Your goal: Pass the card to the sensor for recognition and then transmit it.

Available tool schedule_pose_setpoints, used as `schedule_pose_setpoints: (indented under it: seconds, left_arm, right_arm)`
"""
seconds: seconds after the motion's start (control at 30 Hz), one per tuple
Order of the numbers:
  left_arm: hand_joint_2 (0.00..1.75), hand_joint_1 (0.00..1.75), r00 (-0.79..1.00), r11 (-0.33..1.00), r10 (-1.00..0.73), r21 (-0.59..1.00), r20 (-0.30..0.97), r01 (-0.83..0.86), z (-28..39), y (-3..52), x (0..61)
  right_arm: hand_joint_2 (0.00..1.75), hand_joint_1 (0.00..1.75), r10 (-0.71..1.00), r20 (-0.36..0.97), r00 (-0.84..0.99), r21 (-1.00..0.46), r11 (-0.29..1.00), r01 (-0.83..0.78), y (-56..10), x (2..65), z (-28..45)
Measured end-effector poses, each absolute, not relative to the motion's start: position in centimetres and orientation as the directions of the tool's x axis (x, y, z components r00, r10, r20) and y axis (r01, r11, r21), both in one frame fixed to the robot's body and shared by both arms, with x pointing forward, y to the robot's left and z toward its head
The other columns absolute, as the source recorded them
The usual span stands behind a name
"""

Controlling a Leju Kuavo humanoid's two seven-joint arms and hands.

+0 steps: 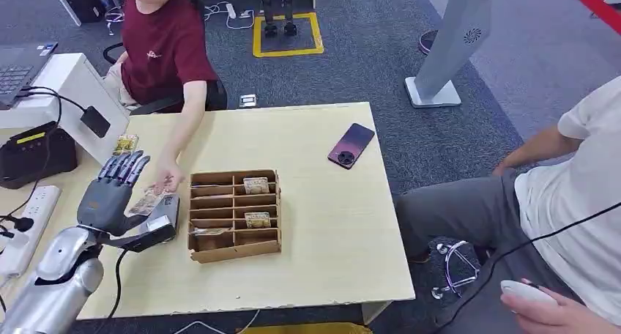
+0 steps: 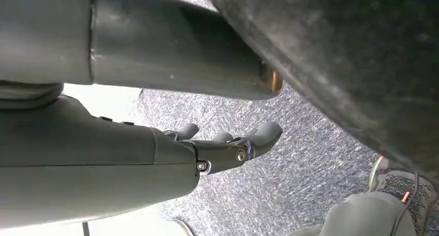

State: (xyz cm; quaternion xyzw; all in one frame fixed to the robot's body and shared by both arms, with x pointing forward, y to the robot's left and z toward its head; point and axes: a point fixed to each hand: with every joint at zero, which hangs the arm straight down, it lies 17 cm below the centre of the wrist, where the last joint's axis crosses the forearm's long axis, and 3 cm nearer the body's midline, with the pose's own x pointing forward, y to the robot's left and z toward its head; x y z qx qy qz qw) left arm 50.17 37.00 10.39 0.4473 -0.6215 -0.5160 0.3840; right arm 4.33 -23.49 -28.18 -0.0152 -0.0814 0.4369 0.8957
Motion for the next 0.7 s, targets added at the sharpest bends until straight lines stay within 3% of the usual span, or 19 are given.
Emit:
schedule_pose_setpoints:
  seconds: [0.17,0.2,0.7]
  left_arm:
    - [1.75,0.0,-0.3,0.056,-0.954,0.986,0.006,-0.157,10.21,37.07,50.12]
    - [1.75,1.75,-0.301,0.055,-0.954,0.986,0.005,-0.157,10.17,37.06,50.09]
    - [1.75,1.75,-0.28,0.215,-0.944,0.97,0.175,-0.118,9.9,36.96,50.1]
  right_arm:
    - [0.0,0.0,0.785,0.132,0.605,-0.101,0.618,-0.78,-23.52,4.36,-28.18]
    - [0.0,0.0,0.785,0.132,0.605,-0.101,0.618,-0.78,-23.53,4.38,-28.18]
    - [0.0,0.0,0.784,0.132,0.606,-0.103,0.619,-0.778,-23.53,4.46,-28.18]
